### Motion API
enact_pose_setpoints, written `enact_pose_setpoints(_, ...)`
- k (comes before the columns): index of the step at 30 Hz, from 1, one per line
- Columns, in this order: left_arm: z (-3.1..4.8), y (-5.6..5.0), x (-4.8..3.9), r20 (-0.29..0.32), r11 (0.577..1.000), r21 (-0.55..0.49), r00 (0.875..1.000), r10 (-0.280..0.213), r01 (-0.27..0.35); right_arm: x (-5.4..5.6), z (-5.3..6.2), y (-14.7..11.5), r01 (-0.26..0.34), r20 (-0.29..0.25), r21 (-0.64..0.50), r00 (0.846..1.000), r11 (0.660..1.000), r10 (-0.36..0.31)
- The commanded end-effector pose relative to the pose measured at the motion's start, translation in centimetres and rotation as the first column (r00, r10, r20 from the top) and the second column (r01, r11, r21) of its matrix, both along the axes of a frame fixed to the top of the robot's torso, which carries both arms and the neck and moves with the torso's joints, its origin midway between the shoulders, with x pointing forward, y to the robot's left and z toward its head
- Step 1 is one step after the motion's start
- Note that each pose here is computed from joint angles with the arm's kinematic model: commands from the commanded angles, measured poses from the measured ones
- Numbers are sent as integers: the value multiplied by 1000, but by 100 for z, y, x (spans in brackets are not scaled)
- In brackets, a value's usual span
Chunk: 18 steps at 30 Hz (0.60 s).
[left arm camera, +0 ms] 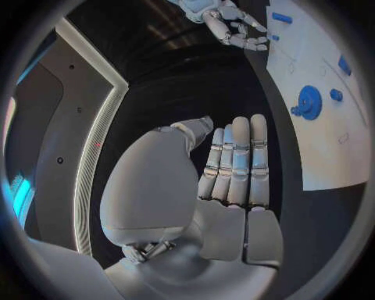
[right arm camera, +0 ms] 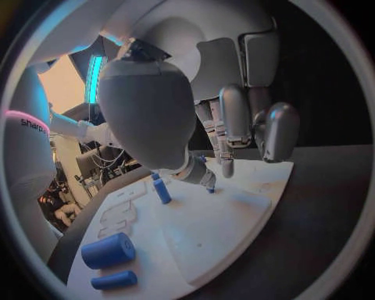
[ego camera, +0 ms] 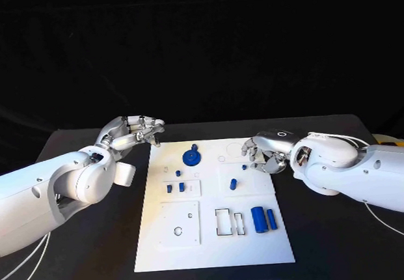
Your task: Assemble the parts on the task board
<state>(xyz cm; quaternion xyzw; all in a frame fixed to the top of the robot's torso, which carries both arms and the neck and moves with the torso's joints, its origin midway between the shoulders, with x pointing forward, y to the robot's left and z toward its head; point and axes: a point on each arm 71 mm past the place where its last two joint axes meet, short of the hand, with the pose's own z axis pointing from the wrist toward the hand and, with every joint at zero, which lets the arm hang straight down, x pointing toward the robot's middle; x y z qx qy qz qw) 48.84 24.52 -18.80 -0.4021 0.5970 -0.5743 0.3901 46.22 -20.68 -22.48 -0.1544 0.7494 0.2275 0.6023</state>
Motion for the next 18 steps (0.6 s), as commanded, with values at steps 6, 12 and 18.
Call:
enact_pose_setpoints(6, 37, -13, -18, 4, 997, -73, 1000, 9, -9, -2, -98, 83, 3, 1, -87, 1000, 996, -3)
enact_pose_setpoints(12, 39, -7, -29, 1, 997, -73, 1000, 9, -9, -8, -143, 123, 0, -9, -94, 1000, 996, -1)
enact_pose_setpoints(18, 41, -4, -37, -1, 997, -72, 1000, 8, -8, -21, -161, 161, 0, -4, -84, 1000, 996, 0)
